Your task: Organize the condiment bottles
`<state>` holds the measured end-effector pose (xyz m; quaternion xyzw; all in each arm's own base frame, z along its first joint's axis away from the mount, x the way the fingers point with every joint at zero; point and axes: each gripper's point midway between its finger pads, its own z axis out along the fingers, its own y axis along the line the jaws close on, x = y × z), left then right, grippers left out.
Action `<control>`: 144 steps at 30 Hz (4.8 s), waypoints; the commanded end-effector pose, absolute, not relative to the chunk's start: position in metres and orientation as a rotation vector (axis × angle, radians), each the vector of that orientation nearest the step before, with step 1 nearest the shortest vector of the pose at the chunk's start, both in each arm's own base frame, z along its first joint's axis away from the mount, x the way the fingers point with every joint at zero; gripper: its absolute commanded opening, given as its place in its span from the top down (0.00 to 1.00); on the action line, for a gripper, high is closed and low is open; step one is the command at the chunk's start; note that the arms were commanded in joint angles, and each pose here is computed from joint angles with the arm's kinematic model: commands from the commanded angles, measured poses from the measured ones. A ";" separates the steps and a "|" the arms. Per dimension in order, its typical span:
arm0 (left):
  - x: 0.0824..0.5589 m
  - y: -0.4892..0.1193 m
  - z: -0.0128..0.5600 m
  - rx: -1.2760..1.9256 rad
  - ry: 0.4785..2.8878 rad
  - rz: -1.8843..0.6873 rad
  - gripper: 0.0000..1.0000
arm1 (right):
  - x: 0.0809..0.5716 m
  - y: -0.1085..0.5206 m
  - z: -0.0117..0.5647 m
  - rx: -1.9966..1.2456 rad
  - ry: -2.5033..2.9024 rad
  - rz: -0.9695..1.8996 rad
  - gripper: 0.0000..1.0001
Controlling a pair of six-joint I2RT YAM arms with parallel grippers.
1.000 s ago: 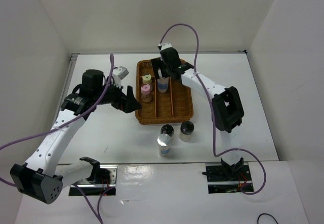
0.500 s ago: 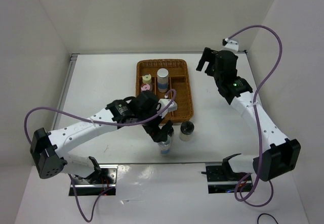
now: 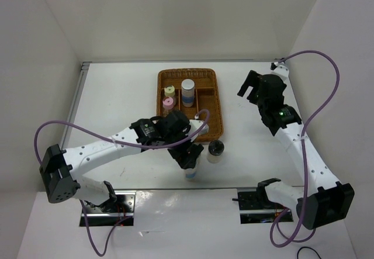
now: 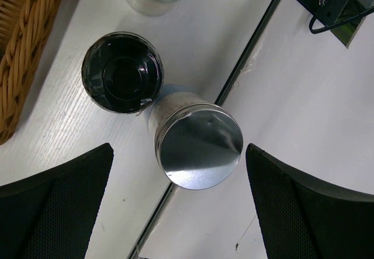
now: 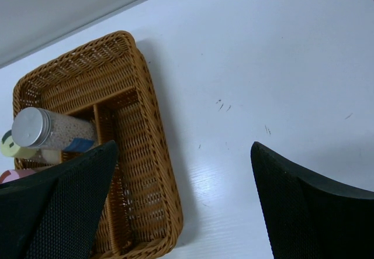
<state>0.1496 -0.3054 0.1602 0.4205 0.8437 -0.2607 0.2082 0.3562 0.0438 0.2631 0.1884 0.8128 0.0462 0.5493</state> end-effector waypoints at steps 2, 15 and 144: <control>0.142 -0.315 0.155 1.194 2.360 -0.779 0.00 | 0.349 0.041 0.258 0.469 1.934 0.114 0.01; 0.140 -0.310 0.125 1.198 2.462 -0.601 0.16 | 0.348 0.043 0.250 0.472 1.952 0.121 0.01; 0.351 -0.085 0.277 -0.169 2.188 -0.353 0.00 | 0.196 0.296 0.149 -0.798 2.228 0.549 0.69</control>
